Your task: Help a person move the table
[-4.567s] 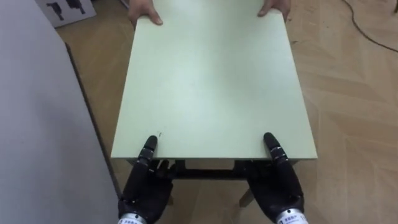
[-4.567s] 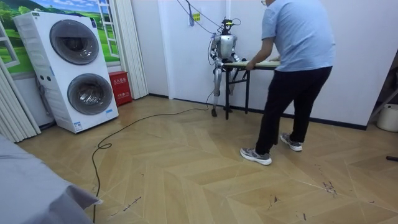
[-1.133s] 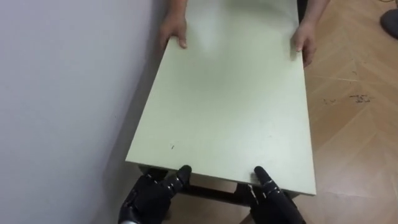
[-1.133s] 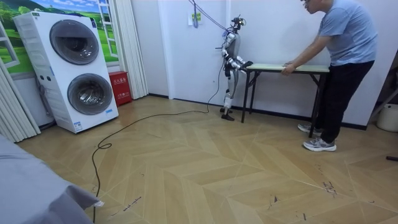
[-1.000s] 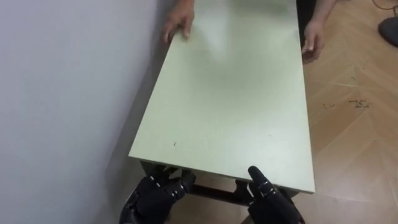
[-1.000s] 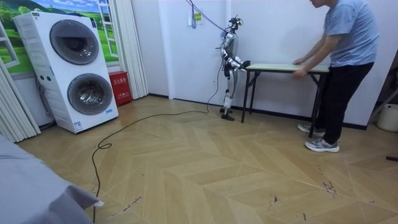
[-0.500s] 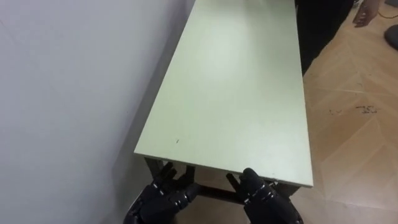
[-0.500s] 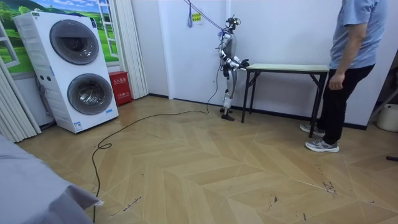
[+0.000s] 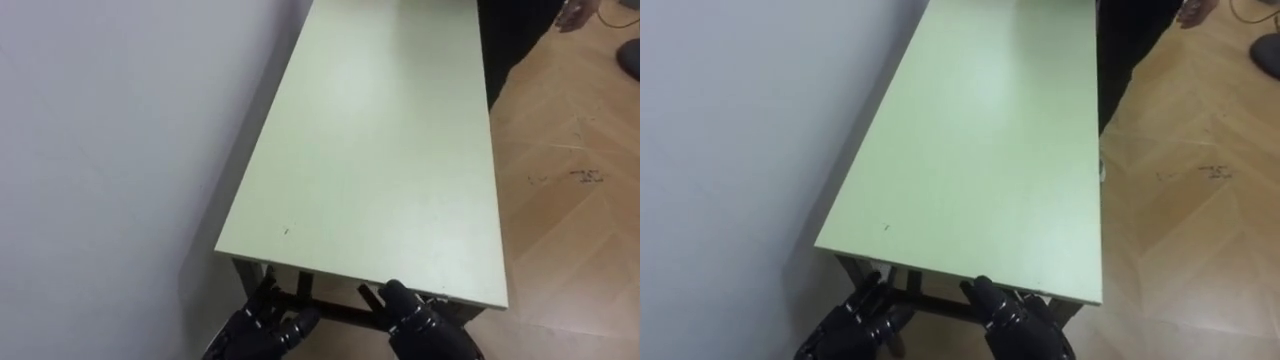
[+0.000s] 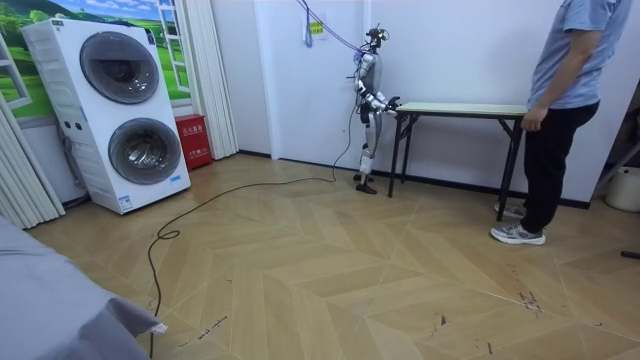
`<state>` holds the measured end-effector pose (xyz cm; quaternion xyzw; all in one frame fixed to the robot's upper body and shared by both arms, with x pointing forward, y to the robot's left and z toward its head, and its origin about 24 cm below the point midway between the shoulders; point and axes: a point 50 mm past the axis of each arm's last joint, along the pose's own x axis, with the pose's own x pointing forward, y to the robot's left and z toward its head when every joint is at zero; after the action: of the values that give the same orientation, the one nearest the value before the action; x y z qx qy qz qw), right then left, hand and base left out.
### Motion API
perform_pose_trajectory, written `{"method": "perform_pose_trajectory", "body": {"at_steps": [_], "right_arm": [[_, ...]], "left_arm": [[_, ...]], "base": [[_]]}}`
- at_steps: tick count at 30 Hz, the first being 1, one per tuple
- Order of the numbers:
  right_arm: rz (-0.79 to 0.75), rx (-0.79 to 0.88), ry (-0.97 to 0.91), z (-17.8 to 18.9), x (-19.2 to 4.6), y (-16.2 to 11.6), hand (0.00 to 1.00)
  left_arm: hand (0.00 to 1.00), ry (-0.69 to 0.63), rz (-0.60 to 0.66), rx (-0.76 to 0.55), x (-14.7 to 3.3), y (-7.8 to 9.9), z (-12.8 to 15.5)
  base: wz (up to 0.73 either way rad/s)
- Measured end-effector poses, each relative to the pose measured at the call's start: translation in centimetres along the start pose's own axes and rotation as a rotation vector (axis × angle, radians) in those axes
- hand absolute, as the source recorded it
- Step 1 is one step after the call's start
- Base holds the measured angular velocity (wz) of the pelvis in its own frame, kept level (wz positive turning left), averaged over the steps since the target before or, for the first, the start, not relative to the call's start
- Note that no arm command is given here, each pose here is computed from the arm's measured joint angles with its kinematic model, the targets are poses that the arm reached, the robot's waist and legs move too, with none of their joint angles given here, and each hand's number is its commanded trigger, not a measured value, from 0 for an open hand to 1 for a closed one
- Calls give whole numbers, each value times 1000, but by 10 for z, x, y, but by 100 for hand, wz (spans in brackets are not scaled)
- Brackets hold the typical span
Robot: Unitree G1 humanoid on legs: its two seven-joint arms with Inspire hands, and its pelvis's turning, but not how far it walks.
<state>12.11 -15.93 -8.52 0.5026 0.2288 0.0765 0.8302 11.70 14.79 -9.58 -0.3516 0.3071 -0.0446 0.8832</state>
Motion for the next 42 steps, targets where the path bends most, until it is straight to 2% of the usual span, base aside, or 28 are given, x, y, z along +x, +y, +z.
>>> {"method": "perform_pose_trajectory", "body": {"at_steps": [6,9,11,17,22,30,35,42], "right_arm": [[-49,-31,18,-1,-2,-11,0],[-76,-100,33,-1,-3,-16,0],[-121,-192,88,-2,-6,-25,0],[-240,-451,235,-6,-12,-39,0],[-370,-598,317,-4,-17,-56,0],[-556,-626,412,-12,-38,-82,0],[-678,-555,433,-15,-60,-98,0],[-780,-520,420,-15,-71,-106,0]], "left_arm": [[0,38,62,61,-6,17,-3],[0,77,128,93,-8,32,-10],[0,111,180,113,-14,42,-15],[0,137,239,133,-22,51,-20],[0,170,346,126,-27,69,-25],[0,232,481,128,-42,90,-35],[0,246,578,93,-56,103,-41],[0,300,659,109,-65,108,-53]], "base": [[4],[0],[2],[1],[-4],[1],[0],[0]]}}
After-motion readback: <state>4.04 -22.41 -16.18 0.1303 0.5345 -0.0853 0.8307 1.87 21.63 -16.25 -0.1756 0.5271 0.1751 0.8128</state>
